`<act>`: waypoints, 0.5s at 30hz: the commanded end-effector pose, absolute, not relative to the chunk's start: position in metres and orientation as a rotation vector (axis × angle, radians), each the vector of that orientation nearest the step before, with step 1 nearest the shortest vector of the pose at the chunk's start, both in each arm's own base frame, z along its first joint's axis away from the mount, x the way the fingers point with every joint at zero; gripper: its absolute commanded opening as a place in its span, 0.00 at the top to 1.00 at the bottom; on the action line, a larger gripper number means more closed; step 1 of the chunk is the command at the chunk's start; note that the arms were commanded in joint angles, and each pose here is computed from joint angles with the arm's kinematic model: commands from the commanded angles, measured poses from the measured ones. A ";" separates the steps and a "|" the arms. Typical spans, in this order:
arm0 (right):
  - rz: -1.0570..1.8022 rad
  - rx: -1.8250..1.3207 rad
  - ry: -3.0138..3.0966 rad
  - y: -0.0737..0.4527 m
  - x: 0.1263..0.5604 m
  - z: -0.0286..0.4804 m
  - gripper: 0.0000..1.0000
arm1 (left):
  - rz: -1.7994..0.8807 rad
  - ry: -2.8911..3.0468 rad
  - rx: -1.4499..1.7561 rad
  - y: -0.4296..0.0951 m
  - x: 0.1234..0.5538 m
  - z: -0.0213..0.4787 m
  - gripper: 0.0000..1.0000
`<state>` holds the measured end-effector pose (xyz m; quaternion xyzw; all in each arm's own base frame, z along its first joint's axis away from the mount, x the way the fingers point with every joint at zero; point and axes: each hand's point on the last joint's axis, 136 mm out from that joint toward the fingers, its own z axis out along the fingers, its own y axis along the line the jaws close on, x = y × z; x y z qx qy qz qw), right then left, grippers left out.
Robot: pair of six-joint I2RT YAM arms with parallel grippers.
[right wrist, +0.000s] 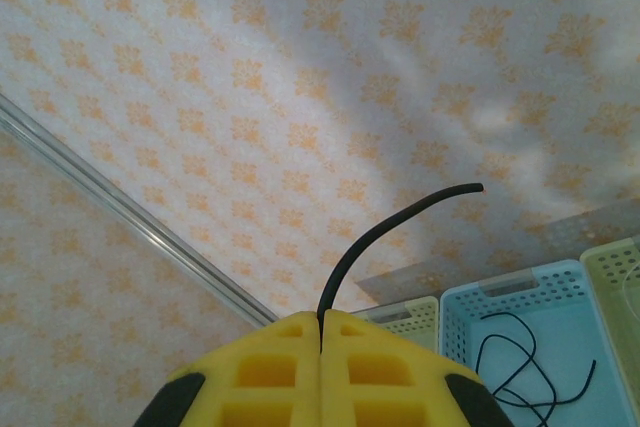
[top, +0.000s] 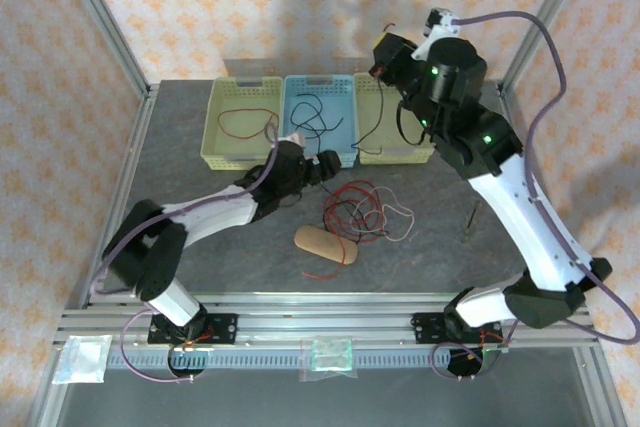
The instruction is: Untangle the cables
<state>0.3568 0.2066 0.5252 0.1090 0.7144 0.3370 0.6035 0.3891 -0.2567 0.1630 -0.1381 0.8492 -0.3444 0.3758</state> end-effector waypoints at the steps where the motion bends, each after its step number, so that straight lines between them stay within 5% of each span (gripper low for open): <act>1: 0.792 0.217 1.612 0.218 0.371 0.538 1.00 | -0.694 2.152 -0.435 -0.206 0.389 0.168 0.09; 7: 0.821 0.178 1.649 0.247 0.405 0.523 1.00 | -0.610 2.100 -0.477 -0.153 0.371 0.182 0.09; 15: 0.817 0.130 1.707 0.283 0.457 0.483 1.00 | -0.631 2.105 -0.317 -0.148 0.358 0.201 0.08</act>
